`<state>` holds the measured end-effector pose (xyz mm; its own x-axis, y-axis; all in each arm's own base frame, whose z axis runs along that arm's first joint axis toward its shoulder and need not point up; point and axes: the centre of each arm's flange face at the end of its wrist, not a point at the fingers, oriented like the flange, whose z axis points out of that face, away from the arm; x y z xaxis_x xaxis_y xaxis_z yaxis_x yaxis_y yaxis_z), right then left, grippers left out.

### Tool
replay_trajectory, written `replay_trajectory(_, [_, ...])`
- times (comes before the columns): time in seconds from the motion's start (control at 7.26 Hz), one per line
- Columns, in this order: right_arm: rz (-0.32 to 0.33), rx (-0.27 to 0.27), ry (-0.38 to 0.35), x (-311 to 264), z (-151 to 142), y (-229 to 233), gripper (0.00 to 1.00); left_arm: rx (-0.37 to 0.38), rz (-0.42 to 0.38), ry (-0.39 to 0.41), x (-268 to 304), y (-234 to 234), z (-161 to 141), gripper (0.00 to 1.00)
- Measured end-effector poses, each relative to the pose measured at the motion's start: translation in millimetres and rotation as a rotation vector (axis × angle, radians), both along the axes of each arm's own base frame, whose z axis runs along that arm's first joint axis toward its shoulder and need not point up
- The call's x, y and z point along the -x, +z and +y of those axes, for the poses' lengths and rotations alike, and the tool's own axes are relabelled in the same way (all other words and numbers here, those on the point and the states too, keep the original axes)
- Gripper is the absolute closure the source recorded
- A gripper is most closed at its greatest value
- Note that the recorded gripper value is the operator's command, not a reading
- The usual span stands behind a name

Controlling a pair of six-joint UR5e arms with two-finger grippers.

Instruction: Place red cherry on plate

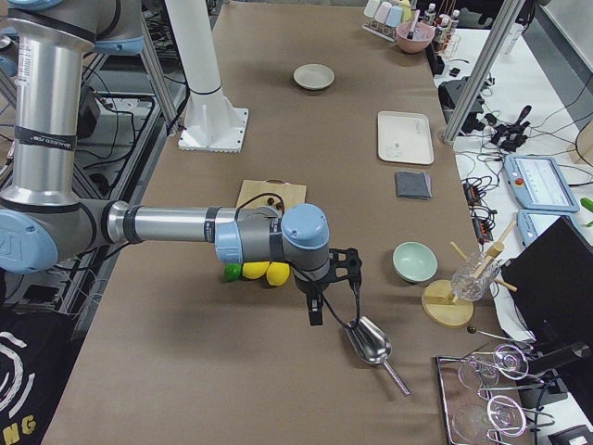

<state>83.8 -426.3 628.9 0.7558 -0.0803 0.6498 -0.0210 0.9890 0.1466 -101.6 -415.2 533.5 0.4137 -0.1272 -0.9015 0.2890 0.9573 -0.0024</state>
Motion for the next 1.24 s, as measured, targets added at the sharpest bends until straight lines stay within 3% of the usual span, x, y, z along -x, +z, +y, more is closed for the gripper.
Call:
replay_trajectory(0.28, [-0.003, -0.004, -0.001, 0.6, -2.1, -2.2, 0.00, -0.078, 0.052, 0.042, -30.8, -8.5, 19.3, 0.02])
replay_trajectory(0.41, [-0.003, -0.006, -0.003, 1.3, -3.2, -3.1, 0.00, -0.079, 0.075, 0.043, -41.7, 2.9, 33.9, 0.02])
replay_trajectory(0.69, [-0.003, -0.013, -0.006, 2.6, -6.8, -6.2, 0.00, -0.002, 0.119, 0.058, -70.7, 1.7, 17.7, 0.02])
replay_trajectory(0.96, [-0.003, -0.013, -0.009, 4.0, -7.8, -6.8, 0.00, 0.006, 0.035, 0.150, -149.2, -0.8, 1.0, 0.02])
replay_trajectory(1.24, [-0.002, -0.011, -0.013, 6.0, -8.6, -5.6, 0.00, 0.039, -0.012, 0.213, -263.6, -21.7, -14.2, 0.02])
